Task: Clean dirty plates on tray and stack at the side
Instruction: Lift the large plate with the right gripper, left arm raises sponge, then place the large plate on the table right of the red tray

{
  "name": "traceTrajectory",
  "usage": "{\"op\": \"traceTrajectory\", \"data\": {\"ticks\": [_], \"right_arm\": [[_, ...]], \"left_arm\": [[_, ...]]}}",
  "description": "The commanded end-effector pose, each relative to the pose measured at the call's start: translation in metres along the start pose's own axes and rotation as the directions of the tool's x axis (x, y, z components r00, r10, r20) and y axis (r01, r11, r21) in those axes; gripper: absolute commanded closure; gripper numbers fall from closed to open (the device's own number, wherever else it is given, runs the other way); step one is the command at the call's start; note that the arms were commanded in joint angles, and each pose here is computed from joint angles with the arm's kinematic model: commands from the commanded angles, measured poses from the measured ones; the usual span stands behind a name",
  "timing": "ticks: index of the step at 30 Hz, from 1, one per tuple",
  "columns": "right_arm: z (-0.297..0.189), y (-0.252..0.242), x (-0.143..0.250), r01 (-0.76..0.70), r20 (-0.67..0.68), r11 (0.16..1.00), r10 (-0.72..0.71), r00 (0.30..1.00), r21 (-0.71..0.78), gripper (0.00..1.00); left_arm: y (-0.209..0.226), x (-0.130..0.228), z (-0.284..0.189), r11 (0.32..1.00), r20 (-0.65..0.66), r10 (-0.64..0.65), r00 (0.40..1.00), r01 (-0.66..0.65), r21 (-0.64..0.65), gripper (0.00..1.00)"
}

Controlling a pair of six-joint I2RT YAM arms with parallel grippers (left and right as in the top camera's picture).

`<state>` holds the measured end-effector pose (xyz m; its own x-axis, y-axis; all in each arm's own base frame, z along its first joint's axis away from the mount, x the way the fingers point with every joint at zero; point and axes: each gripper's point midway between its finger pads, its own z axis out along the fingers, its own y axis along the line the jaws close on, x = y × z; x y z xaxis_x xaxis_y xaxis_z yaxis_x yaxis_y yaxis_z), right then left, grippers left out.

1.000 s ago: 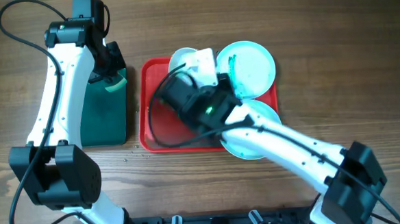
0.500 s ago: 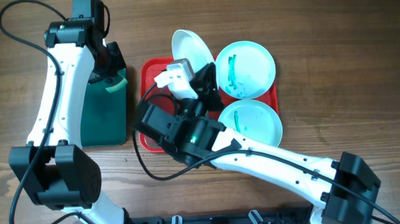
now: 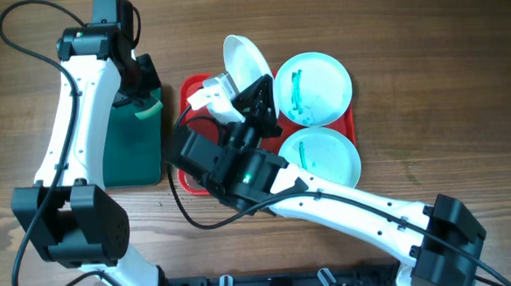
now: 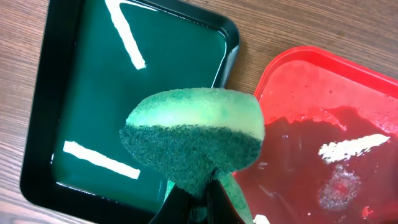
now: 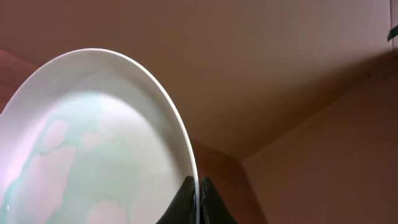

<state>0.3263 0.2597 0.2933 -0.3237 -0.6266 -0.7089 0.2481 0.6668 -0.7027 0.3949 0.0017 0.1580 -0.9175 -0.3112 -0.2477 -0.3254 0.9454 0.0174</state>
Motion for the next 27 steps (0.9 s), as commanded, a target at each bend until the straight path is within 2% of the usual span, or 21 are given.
{"op": "traceTrajectory", "data": {"ticks": [1,3,5,8,11,13,16,18,23,27], "right_arm": [[-0.003,-0.007,-0.005,-0.003,0.006,1.0,0.003,1.0,0.0,0.96],[-0.004,0.016,0.002,0.054,0.001,0.99,-0.054,0.999,-0.133,0.96],[-0.013,0.058,0.022,0.055,-0.052,0.92,-0.081,0.995,-0.389,0.96],[-0.016,0.095,0.055,-0.107,-0.244,0.78,-0.06,0.968,-0.617,0.96],[-0.009,0.109,0.077,-0.282,-0.417,0.62,-0.081,0.905,-0.732,0.96],[0.003,0.107,0.082,-0.415,-0.517,0.506,-0.072,0.853,-0.756,0.96],[0.034,0.086,0.083,-0.596,-0.642,0.356,-0.014,0.766,-0.719,0.96],[0.065,0.06,0.09,-0.689,-0.713,0.31,0.048,0.7,-0.655,0.96],[0.146,-0.012,0.158,-0.853,-0.866,0.389,0.214,0.452,-0.348,0.96],[0.188,-0.075,0.227,-0.874,-0.893,0.475,0.344,0.291,-0.102,0.96]], "left_arm": [[0.001,-0.003,-0.008,1.0,0.016,-0.017,1.0,0.017,0.011,0.96],[0.001,-0.003,-0.008,1.0,0.016,-0.017,1.0,0.017,0.011,0.96],[0.001,-0.003,-0.008,1.0,0.016,-0.017,1.0,0.017,0.011,0.96],[0.001,-0.002,-0.008,1.0,0.012,-0.016,1.0,0.016,0.009,0.96],[0.002,-0.001,-0.008,1.0,0.008,-0.016,1.0,0.016,0.008,0.96],[0.002,-0.001,-0.008,1.0,0.006,-0.016,1.0,0.016,0.007,0.96],[0.0,0.0,-0.008,1.0,0.003,-0.019,1.0,0.019,0.014,0.96],[-0.001,0.0,-0.008,1.0,0.0,-0.019,1.0,0.019,0.022,0.96],[-0.002,0.001,-0.008,0.999,-0.002,-0.019,1.0,0.019,0.028,0.96],[-0.002,0.001,-0.008,0.999,-0.002,-0.019,1.0,0.019,0.028,0.96]]}}
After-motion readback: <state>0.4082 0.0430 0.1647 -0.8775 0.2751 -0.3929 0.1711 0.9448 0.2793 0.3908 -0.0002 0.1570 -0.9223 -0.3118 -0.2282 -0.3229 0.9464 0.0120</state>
